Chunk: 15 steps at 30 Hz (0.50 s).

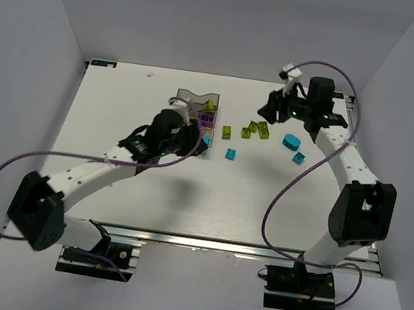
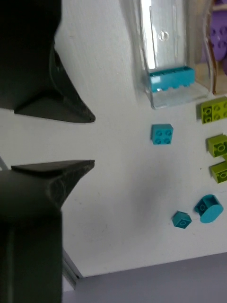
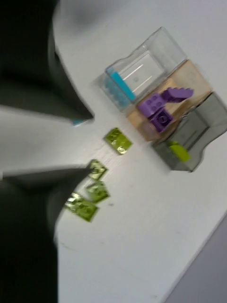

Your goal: Sort the legos into containers by color

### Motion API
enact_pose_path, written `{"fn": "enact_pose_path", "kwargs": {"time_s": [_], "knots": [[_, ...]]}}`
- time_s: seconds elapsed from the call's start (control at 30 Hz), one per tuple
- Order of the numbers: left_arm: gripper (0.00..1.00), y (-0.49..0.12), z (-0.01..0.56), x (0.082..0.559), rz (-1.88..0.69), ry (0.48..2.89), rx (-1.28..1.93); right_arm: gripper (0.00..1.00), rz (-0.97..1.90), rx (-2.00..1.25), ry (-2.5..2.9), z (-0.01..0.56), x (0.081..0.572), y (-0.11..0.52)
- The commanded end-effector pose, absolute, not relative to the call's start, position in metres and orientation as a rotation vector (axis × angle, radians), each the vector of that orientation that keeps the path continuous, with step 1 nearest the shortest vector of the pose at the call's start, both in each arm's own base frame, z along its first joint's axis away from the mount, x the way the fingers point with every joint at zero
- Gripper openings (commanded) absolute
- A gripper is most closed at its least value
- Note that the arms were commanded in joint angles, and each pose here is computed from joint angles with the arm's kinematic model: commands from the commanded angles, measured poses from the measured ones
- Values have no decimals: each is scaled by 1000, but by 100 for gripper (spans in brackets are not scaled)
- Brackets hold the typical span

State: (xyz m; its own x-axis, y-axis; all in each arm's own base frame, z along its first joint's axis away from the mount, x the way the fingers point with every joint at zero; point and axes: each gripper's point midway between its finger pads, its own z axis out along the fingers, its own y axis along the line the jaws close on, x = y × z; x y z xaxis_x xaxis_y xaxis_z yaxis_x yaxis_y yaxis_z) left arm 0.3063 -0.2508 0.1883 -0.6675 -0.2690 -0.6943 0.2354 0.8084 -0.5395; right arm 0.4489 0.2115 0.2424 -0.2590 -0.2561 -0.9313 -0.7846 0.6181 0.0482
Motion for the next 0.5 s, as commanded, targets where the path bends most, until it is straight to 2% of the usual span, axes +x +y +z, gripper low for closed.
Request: {"fn": "enact_pose_path", "kwargs": {"time_s": [0.0,0.03,0.07,0.13,0.17,0.23,0.33,0.37,0.4,0.47], "knots": [[50,-288,184,319,-694,2188,139,60,703,-806,1918,221,417,183],[53,-297,182,322,-676,2197,163,73,701,-796,1958,203,406,176],[58,-311,196,329,-667,2169,184,89,662,-782,1938,212,398,168],[61,-324,167,338,-586,2240,231,89,648,-774,1953,197,385,155],[63,-337,177,347,-584,2215,239,89,632,-765,1936,203,379,150],[65,-346,148,356,-502,2280,270,89,620,-724,1955,199,372,140],[67,-360,147,375,-422,2283,301,89,611,-665,1973,199,370,125],[67,-366,127,379,-378,2316,328,89,625,-651,1977,197,367,122],[67,-369,136,389,-340,2296,333,87,620,-630,1979,198,369,115],[67,-371,116,399,-262,2326,348,80,641,-607,1982,197,368,112]]}}
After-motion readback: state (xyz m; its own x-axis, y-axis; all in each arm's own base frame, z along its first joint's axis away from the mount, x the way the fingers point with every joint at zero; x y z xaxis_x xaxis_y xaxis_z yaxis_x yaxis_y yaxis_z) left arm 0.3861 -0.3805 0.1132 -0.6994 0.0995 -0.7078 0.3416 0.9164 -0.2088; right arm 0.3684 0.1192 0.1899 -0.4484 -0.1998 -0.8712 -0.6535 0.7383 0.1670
